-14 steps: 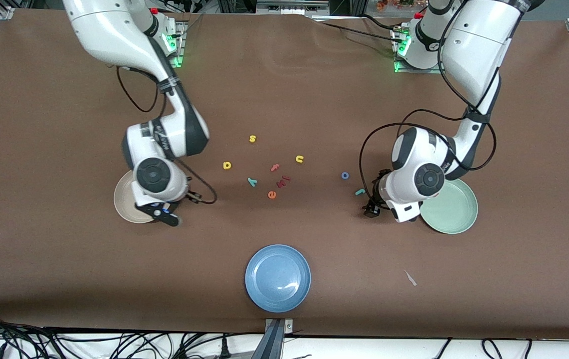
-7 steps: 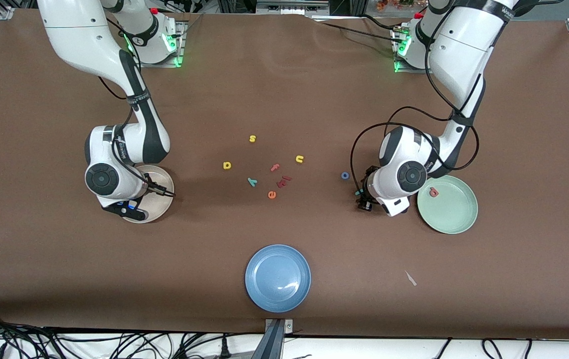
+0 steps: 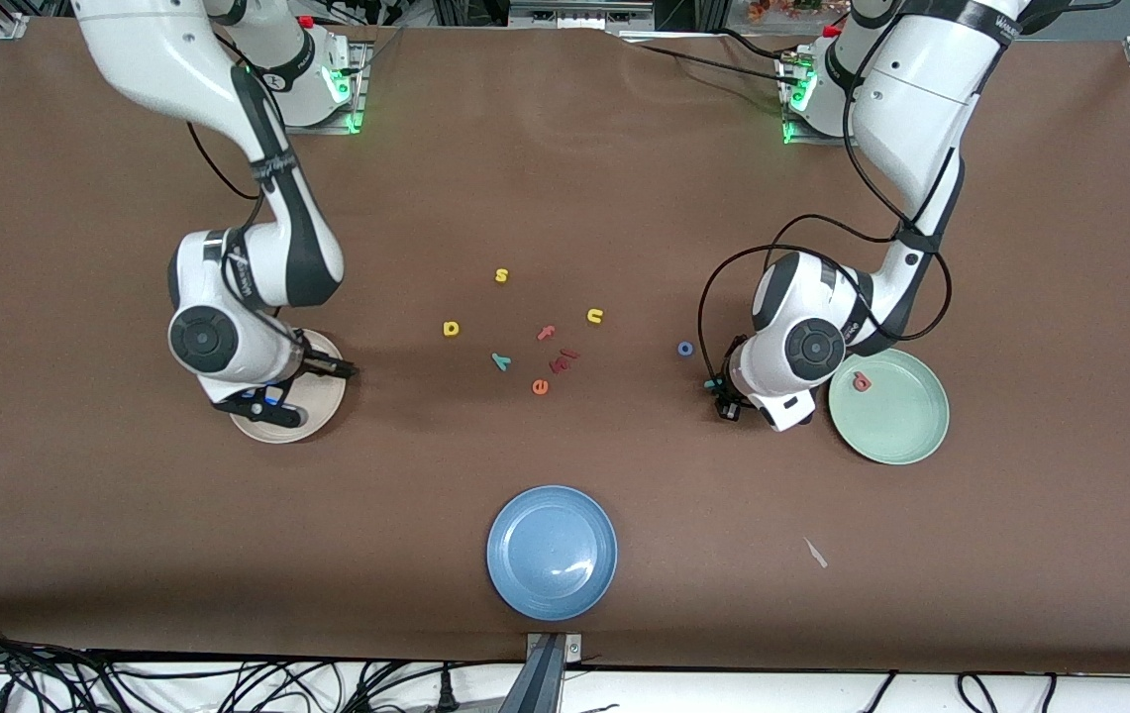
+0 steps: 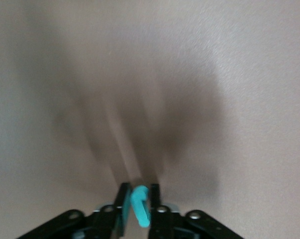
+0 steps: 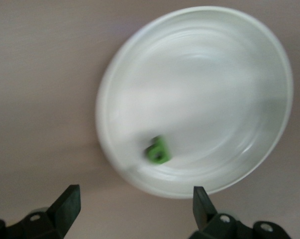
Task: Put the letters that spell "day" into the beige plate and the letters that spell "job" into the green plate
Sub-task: 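Drop the d on the beige plate while the left gripper grasps the j, then drop the j on the green plate while the right gripper reaches the y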
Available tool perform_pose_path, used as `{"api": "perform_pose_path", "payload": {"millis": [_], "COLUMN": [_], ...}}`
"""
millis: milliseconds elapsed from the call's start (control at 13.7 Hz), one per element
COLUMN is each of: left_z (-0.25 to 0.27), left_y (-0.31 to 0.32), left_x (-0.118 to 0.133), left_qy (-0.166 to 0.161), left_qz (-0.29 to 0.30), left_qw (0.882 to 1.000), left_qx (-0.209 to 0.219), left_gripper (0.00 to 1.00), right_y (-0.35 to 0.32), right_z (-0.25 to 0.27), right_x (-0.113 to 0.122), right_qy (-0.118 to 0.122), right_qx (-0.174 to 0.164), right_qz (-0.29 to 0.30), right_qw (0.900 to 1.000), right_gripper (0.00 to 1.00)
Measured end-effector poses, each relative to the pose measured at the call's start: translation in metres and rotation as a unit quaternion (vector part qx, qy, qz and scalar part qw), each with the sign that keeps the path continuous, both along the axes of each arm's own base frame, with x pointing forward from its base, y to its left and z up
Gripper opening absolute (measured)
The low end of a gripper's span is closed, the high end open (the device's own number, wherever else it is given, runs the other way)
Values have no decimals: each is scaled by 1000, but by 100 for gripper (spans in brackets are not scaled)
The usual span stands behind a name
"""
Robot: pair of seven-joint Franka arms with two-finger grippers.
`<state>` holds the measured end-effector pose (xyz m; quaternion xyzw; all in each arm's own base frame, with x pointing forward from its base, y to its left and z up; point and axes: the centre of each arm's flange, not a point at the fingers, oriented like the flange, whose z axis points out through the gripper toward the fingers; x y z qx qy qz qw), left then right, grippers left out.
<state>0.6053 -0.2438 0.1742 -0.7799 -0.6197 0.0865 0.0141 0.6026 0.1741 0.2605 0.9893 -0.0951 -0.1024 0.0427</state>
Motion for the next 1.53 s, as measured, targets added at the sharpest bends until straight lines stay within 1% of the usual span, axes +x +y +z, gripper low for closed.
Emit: {"api": "perform_pose_path", "payload": {"millis": [73, 218, 291, 364, 509, 582, 728, 801, 946, 1019, 1092, 1165, 1237, 1310, 1383, 1456, 1528], "left_z": [2, 14, 28, 45, 84, 99, 114, 114, 104, 96, 86, 75, 61, 47, 36, 29, 26], "left_y": [0, 6, 14, 27, 66, 91, 148, 176, 228, 251, 270, 286, 296, 301, 303, 302, 300], "left_x": [1, 9, 16, 23, 34, 36, 36, 35, 33, 30, 27, 24, 22, 22, 22, 22, 23], "left_qy": [-5, -19, -27, -30, -23, -15, 9, 16, 22, 24, 30, 42, 54, 58, 59, 60, 59], "left_qz": [-13, -49, -66, -84, -135, -166, -234, -264, -310, -330, -351, -368, -382, -389, -392, -393, -395], "left_qw": [1000, 999, 997, 996, 990, 986, 971, 963, 948, 940, 932, 925, 920, 917, 916, 915, 915], "left_qx": [4, -4, -8, -11, -18, -24, -43, -54, -76, -86, -88, -81, -71, -64, -63, -64, -65], "left_gripper": [11, 11, 11, 11, 11, 11, 11, 11, 11, 11, 11, 11, 11, 11, 12, 17, 27], "right_y": [25, 72, 94, 114, 146, 158, 177, 183, 195, 203, 213, 222, 229, 233, 234, 233, 231], "right_z": [10, 20, 22, 24, 27, 26, 21, 16, -2, -14, -25, -35, -45, -56, -69, -81, -91], "right_x": [-8, -25, -34, -41, -49, -54, -54, -53, -54, -56, -59, -62, -63, -64, -63, -61, -59], "right_qy": [-1, 0, -1, -8, -33, -38, -41, -41, -37, -44, -55, -66, -78, -91, -102, -110, -116], "right_qx": [12, 32, 41, 51, 76, 84, 93, 96, 100, 104, 107, 111, 114, 118, 119, 116, 109], "right_qz": [19, 58, 76, 94, 140, 161, 192, 209, 240, 252, 259, 264, 268, 269, 270, 275, 285], "right_qw": [1000, 998, 996, 994, 987, 983, 976, 972, 965, 961, 958, 956, 953, 951, 950, 948, 945], "right_gripper": [100, 100, 100, 100, 100, 100, 100, 100, 100, 95, 85, 77, 77, 72, 71, 70, 70]}}
